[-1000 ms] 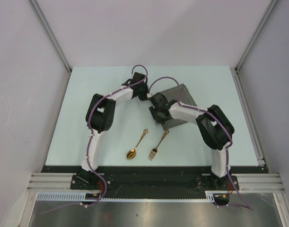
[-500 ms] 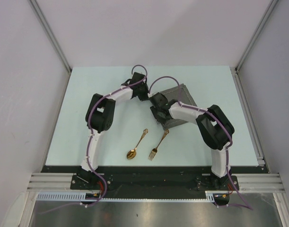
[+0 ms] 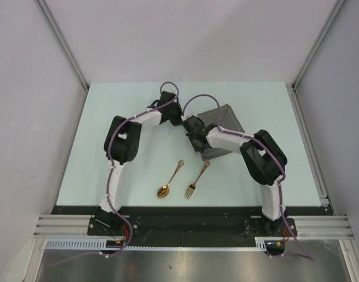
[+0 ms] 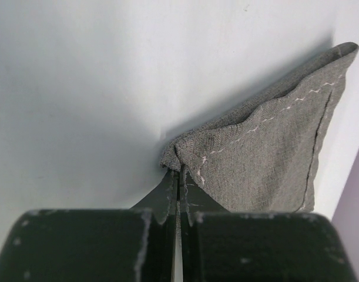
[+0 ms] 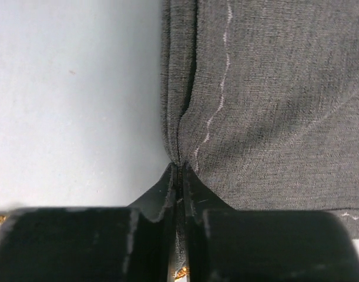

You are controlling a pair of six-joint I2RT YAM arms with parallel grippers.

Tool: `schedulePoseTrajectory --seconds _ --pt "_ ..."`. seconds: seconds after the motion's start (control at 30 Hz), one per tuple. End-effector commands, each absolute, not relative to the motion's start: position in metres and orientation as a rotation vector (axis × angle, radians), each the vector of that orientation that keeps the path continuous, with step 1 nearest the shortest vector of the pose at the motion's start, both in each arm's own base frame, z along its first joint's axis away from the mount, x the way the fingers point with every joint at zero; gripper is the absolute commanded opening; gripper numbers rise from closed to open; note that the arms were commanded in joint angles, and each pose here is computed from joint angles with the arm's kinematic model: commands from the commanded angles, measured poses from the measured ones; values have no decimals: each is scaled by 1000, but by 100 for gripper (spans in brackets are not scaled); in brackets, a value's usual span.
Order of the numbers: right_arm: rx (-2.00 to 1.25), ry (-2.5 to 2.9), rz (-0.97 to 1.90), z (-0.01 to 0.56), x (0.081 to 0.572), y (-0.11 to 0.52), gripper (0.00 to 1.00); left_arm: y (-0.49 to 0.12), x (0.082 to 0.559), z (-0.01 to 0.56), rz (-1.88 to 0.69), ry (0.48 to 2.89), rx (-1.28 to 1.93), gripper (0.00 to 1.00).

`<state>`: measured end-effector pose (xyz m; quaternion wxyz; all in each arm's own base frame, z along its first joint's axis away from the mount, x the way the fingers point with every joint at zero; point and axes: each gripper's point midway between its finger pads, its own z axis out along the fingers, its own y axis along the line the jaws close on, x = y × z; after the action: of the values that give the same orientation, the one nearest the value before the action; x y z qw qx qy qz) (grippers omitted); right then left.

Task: Fold the napkin into a case and place the utensils inside
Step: Pick up the upper triangle-folded napkin from the center of the board, then turn over the upper triangle folded napkin at the center of the board.

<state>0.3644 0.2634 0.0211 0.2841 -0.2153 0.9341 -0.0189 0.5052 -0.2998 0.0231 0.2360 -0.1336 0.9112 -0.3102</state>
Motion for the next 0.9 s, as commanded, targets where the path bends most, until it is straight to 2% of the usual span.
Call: schedulePoseTrajectory --seconds 0.0,0.33,0.47,0.73,0.87 --pt "-567 2539 -194 -2 362 243 0 -303 509 48 -964 2417 -369 0" --pt "-558 2380 -81 73 376 252 0 -326 527 110 -1219 2201 -340 0" --pt "-540 2367 68 93 376 266 0 -328 533 135 -1278 2119 -333 0" --pt "-500 2333 419 126 382 321 0 -293 551 192 -1326 1965 -362 0" --pt "-504 2239 591 165 392 364 0 -258 559 232 -1302 1874 -356 0"
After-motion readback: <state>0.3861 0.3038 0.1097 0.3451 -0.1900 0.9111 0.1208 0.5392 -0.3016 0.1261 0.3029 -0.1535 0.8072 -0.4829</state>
